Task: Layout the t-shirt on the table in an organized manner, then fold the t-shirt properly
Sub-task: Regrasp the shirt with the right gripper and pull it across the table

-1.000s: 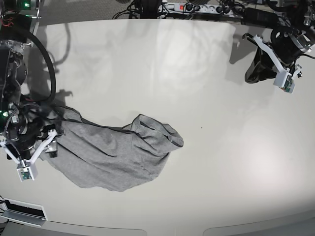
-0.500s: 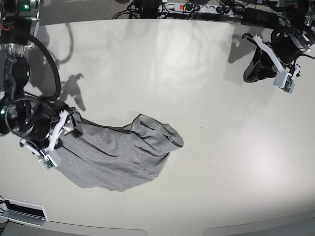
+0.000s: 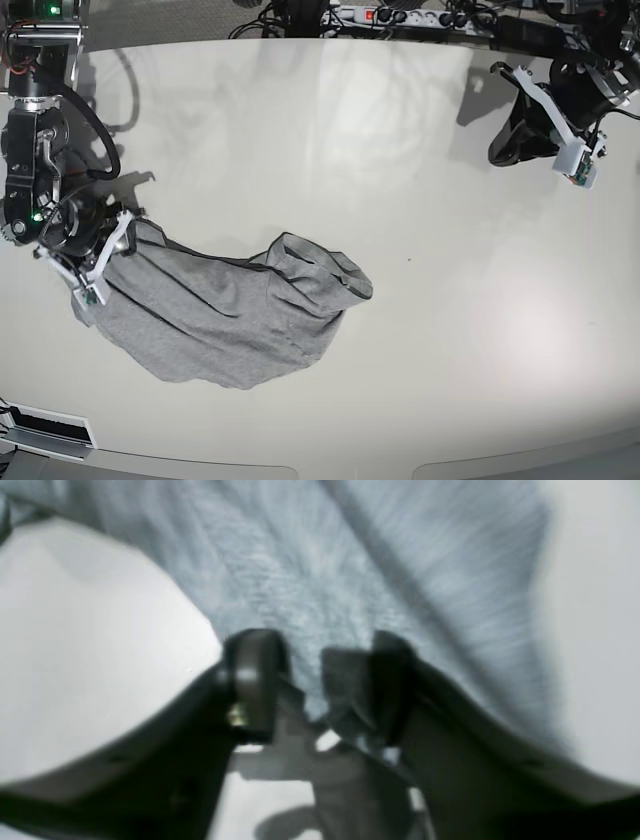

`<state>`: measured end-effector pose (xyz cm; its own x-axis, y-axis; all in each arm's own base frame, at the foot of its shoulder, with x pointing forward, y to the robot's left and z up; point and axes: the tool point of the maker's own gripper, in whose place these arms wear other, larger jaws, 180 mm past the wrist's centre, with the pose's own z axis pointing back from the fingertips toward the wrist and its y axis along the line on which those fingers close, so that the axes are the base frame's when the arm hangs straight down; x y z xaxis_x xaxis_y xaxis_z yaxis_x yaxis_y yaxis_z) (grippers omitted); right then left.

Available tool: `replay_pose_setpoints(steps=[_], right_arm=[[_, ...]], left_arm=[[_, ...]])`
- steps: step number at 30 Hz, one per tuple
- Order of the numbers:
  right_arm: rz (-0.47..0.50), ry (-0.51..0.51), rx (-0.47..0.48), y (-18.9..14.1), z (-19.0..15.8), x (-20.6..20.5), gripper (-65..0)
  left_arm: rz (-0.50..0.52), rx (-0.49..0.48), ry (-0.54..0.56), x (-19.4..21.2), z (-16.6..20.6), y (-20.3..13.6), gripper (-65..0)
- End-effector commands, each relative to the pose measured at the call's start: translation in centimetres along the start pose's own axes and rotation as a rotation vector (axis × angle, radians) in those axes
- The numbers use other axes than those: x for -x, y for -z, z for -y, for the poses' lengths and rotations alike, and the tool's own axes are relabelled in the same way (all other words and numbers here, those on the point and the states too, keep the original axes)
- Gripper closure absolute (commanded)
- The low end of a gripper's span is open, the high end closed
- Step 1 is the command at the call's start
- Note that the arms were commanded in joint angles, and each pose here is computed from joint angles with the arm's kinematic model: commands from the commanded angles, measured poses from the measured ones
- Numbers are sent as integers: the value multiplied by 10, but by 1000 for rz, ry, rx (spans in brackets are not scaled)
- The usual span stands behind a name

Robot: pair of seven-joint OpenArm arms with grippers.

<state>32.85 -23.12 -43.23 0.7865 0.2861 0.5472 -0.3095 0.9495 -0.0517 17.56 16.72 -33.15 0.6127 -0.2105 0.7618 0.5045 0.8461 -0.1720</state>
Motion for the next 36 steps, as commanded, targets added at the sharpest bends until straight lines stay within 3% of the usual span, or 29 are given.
replay_pose_setpoints(steps=[1, 3, 6, 8, 11, 14, 19, 23, 29, 33, 34, 36], right_arm=[[27, 0, 12, -2, 10, -12, -138], [-12, 10, -11, 3, 9, -4, 0], [-60, 63, -124, -1, -11, -2, 0], [-58, 107, -270, -10, -39, -7, 0], [15, 140, -533, -30, -90, -27, 0], [92, 147, -735, -50, -138, -44, 0], [276, 184, -1016, -92, -201, -88, 0], [387, 186, -1187, -119, -241, -123, 0], [454, 56, -1314, -146, -293, -170, -9], [470, -88, -1263, -151, -305, -201, -310], [477, -121, -1235, -152, -301, -210, -352], [502, -177, -1162, -153, -289, -230, -363]], left_arm=[[34, 7, 9, -10, 1, -3, 0], [34, 7, 9, -10, 1, -3, 0], [33, 7, 10, -10, 1, -3, 0], [30, 7, 14, -9, 0, -3, 0], [21, 14, 35, -10, -2, -5, 0], [12, 69, 72, -13, 3, -8, 0], [-14, 104, 135, -15, 2, -13, 0], [-31, 103, 161, -15, -2, -15, 0], [-36, 104, 167, -15, -3, -16, 0], [-37, 103, 168, -15, -3, -16, 0], [-39, 103, 168, -14, -3, -16, 0], [-51, 102, 168, -12, -4, -16, 0]])
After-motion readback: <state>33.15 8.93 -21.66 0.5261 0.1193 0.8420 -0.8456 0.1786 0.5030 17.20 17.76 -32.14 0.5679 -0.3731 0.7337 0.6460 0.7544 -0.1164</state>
